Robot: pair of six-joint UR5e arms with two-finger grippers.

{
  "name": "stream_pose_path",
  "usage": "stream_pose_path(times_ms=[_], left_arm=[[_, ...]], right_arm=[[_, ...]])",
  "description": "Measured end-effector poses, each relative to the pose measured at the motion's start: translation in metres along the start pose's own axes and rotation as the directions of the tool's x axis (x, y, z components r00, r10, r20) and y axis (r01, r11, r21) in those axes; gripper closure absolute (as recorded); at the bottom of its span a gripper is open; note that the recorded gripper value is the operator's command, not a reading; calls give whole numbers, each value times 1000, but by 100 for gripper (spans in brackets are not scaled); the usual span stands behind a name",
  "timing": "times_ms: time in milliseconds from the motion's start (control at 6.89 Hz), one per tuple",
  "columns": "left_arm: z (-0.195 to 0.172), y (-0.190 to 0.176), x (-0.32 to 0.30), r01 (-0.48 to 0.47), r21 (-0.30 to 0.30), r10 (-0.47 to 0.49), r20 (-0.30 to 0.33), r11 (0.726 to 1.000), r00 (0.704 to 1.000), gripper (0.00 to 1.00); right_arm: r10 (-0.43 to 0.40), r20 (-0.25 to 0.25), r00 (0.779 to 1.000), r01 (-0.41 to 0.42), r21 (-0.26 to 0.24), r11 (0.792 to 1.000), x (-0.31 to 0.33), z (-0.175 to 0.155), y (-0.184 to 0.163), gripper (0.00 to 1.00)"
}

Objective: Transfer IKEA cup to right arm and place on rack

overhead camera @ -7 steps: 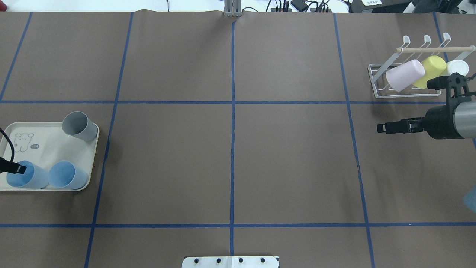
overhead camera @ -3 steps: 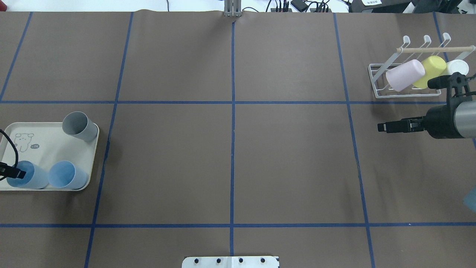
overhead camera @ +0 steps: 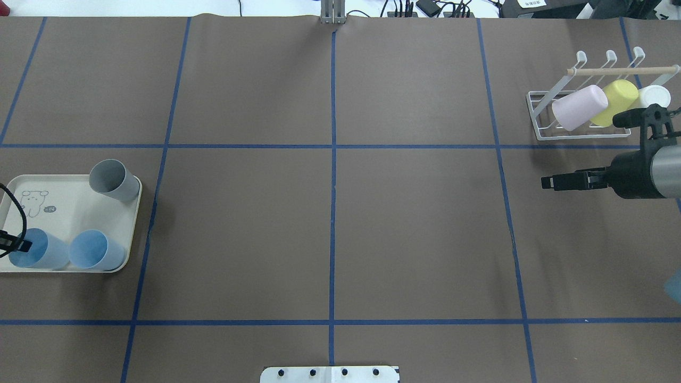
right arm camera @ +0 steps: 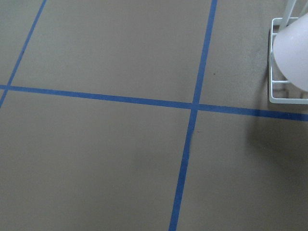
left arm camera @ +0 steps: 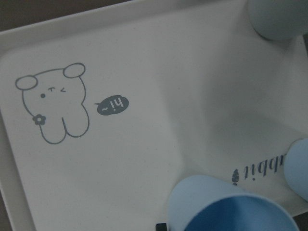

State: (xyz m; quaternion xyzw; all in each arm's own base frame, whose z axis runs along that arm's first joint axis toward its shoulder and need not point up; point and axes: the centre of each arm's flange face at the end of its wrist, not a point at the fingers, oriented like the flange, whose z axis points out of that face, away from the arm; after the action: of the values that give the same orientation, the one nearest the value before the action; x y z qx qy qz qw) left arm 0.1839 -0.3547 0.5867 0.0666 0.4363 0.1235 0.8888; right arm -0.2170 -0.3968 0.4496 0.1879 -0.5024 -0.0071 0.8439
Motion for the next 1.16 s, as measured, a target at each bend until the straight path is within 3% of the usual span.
stream_pose_path(times_ms=[145, 290, 581, 726, 1017, 1162], left_arm=[[-20, -2, 4, 2, 36, -2, -5, 999, 1000, 100], [-55, -10, -2, 26, 115, -26, 1, 993, 1000, 100], [-117, -36, -16, 79, 268, -84, 11, 960, 996, 100], [-138, -65, -4, 130, 322, -130, -21, 938, 991, 100], [-171, -144, 69, 329, 378, -268, -208, 865, 941, 100], [-174, -174, 121, 396, 348, -298, -302, 850, 905, 100]], right_arm=[[1, -1, 1000, -1, -1, 1000, 0, 0, 0, 0], [2, -1, 1000, -2, -1, 1000, 0, 0, 1, 0], [11, 5, 1000, -11, 9, 1000, -4, 0, -2, 0], [51, 23, 998, -52, 26, 998, -15, -1, -10, 0], [173, 103, 980, -179, 56, 982, -54, -6, -33, 0], [226, 148, 963, -237, 61, 970, -75, -10, -44, 0]])
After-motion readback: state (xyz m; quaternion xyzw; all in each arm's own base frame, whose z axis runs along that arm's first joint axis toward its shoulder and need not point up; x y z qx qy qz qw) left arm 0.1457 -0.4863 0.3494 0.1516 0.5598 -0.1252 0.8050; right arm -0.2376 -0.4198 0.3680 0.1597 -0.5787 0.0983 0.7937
